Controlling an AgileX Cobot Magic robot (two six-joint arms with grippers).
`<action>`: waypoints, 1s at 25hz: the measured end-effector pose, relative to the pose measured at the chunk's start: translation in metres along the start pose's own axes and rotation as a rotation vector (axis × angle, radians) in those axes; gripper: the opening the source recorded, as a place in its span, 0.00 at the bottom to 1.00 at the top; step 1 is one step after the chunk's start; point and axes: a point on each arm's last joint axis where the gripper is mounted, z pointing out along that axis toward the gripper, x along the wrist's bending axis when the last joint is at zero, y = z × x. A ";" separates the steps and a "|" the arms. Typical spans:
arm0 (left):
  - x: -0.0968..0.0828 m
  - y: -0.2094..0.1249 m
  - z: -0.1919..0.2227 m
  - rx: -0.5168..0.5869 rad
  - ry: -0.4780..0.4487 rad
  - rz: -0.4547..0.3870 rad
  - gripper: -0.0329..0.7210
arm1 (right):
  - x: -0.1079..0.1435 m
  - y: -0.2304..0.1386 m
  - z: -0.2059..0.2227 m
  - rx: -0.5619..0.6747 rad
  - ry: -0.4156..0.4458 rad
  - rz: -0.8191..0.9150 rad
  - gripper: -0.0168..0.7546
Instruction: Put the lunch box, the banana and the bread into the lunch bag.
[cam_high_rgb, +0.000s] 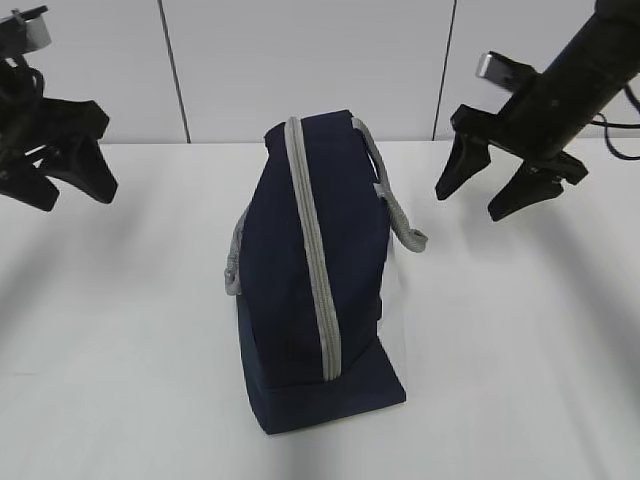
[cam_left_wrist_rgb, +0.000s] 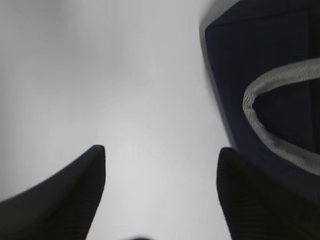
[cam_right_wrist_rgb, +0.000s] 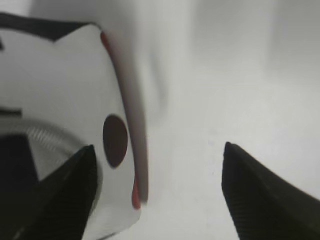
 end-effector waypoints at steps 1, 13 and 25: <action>0.000 -0.006 -0.004 -0.004 0.006 0.005 0.68 | 0.005 -0.012 -0.010 -0.002 -0.002 -0.006 0.77; -0.003 -0.065 -0.049 -0.108 0.051 0.015 0.63 | 0.032 -0.147 -0.089 -0.244 -0.147 -0.109 0.77; -0.002 -0.158 -0.080 -0.202 0.080 0.042 0.62 | 0.041 -0.272 -0.111 -0.397 -0.190 -0.198 0.77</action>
